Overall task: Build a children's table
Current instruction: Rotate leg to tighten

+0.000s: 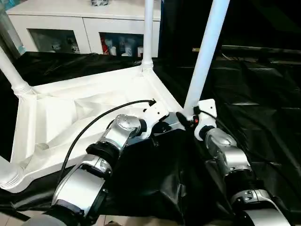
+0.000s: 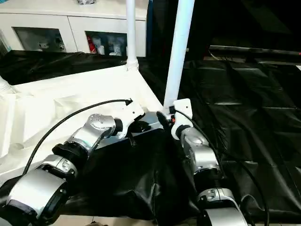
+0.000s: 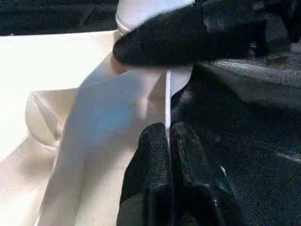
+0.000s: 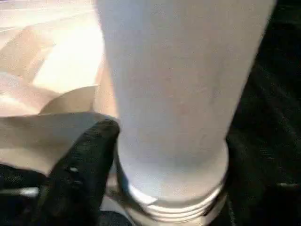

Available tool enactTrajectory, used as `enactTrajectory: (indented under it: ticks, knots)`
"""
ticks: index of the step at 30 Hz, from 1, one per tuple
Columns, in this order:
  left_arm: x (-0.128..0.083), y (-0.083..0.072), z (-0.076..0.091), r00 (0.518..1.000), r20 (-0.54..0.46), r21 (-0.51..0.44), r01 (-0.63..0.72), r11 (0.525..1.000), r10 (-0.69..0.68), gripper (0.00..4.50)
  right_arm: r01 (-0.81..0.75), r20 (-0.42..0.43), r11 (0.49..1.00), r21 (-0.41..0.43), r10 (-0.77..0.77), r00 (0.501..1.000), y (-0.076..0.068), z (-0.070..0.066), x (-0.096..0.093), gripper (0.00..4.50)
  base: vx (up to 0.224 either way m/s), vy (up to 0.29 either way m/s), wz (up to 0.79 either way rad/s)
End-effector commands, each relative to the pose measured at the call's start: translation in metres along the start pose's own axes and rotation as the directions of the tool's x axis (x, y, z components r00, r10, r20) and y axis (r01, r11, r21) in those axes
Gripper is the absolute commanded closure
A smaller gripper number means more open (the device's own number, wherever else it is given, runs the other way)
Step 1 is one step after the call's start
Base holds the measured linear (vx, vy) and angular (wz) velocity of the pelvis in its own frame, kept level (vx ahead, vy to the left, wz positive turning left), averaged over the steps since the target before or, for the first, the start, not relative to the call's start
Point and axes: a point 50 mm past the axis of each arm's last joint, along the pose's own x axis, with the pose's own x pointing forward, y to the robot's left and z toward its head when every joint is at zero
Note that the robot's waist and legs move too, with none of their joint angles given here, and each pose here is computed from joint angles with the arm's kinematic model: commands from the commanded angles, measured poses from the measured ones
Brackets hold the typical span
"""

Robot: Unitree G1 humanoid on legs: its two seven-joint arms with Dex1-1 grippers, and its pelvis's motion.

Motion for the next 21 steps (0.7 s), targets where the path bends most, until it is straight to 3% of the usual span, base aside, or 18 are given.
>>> enactTrajectory:
  ticks: [1,7,8,10,12,18,21]
  knots:
    - [0.004,-0.005,0.018,0.994,0.106,0.040,0.034,0.999,-0.038,4.50,-0.148,-0.032,0.989,-0.019,0.147,0.989,0.024,-0.008,0.004,0.72,0.000,0.000,0.00]
    - [-0.009,-0.006,0.007,0.984,0.095,0.091,0.145,0.985,-0.154,4.50,-0.302,-0.036,0.948,-0.098,0.300,0.953,0.014,-0.003,-0.009,0.72,0.000,0.000,0.00]
    - [-0.018,-0.006,0.002,0.974,0.097,0.113,0.195,0.974,-0.207,4.50,-0.395,-0.054,0.905,-0.157,0.391,0.919,0.007,-0.001,-0.020,0.72,0.000,0.000,0.00]
    - [-0.021,-0.006,0.000,0.969,0.098,0.114,0.213,0.970,-0.225,4.50,-0.426,-0.062,0.888,-0.174,0.422,0.905,0.004,-0.001,-0.024,0.72,0.000,0.000,0.00]
    - [-0.037,-0.006,-0.007,0.944,0.101,0.117,0.304,0.946,-0.316,4.50,-0.541,-0.121,0.815,-0.209,0.527,0.841,-0.004,0.000,-0.039,0.72,0.000,0.000,0.00]
    - [-0.053,-0.007,-0.015,0.910,0.085,0.112,0.396,0.911,-0.406,4.50,-0.655,-0.196,0.730,-0.195,0.625,0.756,-0.009,0.001,-0.053,0.72,0.000,0.000,0.00]
    - [-0.056,-0.006,-0.016,0.908,0.077,0.112,0.403,0.908,-0.412,4.50,-0.661,-0.209,0.723,-0.199,0.628,0.750,-0.011,0.001,-0.054,0.72,0.000,0.000,0.00]
